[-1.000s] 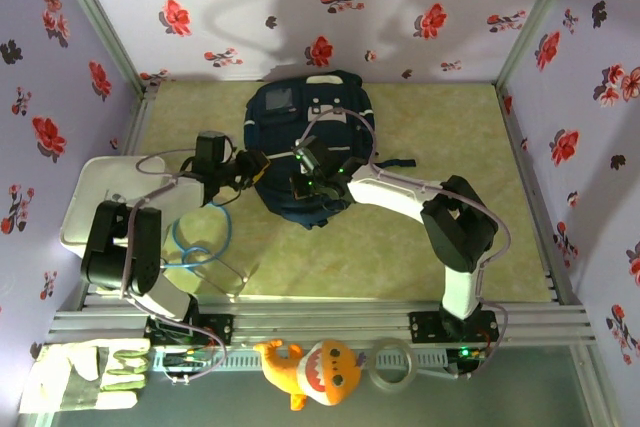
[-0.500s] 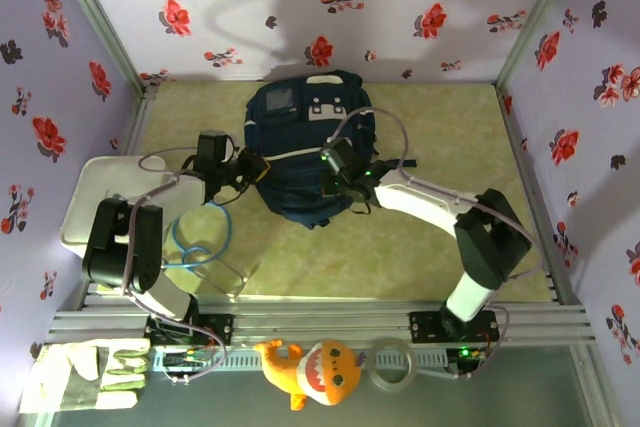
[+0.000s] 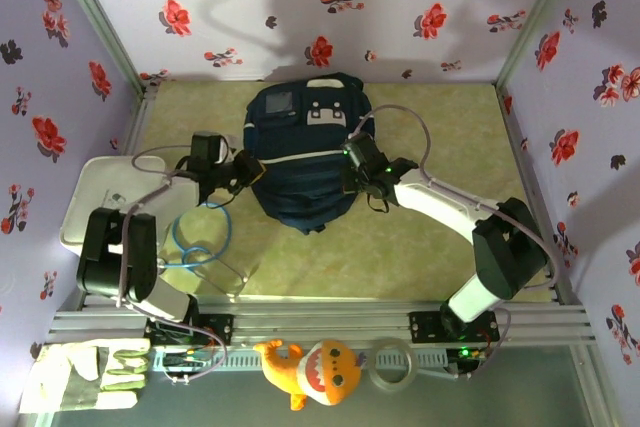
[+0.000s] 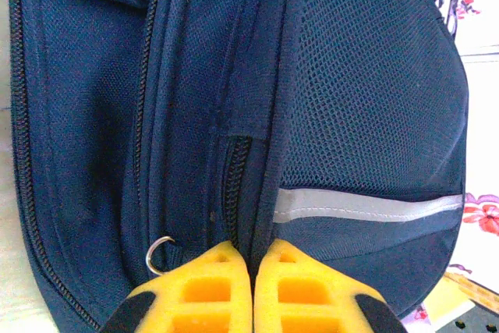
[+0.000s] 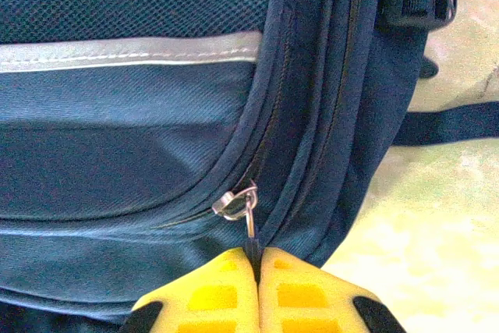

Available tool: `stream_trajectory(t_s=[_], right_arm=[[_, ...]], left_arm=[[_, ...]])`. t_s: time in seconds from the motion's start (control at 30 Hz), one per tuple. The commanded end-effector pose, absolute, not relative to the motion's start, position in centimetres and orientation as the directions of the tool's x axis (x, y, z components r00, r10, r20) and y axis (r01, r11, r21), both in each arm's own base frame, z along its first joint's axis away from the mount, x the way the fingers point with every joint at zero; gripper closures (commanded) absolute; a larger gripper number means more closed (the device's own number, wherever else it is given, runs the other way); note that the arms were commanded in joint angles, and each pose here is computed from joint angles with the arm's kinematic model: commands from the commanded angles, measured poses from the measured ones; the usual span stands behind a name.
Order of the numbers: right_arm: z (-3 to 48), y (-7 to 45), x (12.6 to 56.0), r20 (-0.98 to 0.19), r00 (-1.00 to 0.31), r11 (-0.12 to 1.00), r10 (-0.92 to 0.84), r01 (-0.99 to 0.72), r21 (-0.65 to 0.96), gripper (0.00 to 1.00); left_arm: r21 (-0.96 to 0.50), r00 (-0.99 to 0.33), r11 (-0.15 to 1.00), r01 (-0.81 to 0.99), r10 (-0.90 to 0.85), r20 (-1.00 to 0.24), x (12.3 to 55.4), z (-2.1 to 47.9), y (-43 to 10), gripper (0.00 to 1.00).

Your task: Pack books, pencil case, and school supplies into a backpack

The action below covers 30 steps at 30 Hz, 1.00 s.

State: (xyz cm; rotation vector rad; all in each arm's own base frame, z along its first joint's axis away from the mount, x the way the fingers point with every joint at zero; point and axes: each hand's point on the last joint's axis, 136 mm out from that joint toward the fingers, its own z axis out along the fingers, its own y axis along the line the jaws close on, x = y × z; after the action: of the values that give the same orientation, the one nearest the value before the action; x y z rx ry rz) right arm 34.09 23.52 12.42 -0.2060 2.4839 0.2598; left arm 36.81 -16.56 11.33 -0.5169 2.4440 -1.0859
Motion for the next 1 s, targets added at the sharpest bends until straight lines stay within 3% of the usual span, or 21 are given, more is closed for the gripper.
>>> stream_trajectory(t_s=[0.0,0.37,0.63,0.8,0.97], right_arm=[[13.0,20.4,35.2,-0.621,-0.773,0.981,-0.131,-0.193,0.033,0.93],[13.9,20.8,38.5,-0.614,-0.719,0.93,-0.326,-0.359,-0.073,0.92],[14.3,20.9,40.3,-0.607,-0.702,0.889,-0.372,-0.457,-0.017,0.93],[14.9,20.6,41.9,-0.631,-0.688,0.906,-0.358,-0.42,-0.056,0.95],[15.8,19.4,43.9,-0.654,-0.716,0.961,-0.243,-0.267,-0.065,0.94]], left_arm=[[-0.683,-0.841,0.697,-0.217,-0.488,-0.232,35.4,9.8,-13.3,1.0],[-0.628,-0.875,0.764,-0.148,-0.397,-0.276,34.9,10.5,-12.5,1.0],[-0.589,-0.907,0.806,-0.066,-0.294,-0.301,34.2,10.5,-12.6,1.0],[-0.591,-0.909,0.805,-0.047,-0.28,-0.309,34.2,10.7,-12.8,1.0],[-0.615,-0.9,0.788,-0.036,-0.293,-0.323,34.5,11.3,-13.1,1.0]])
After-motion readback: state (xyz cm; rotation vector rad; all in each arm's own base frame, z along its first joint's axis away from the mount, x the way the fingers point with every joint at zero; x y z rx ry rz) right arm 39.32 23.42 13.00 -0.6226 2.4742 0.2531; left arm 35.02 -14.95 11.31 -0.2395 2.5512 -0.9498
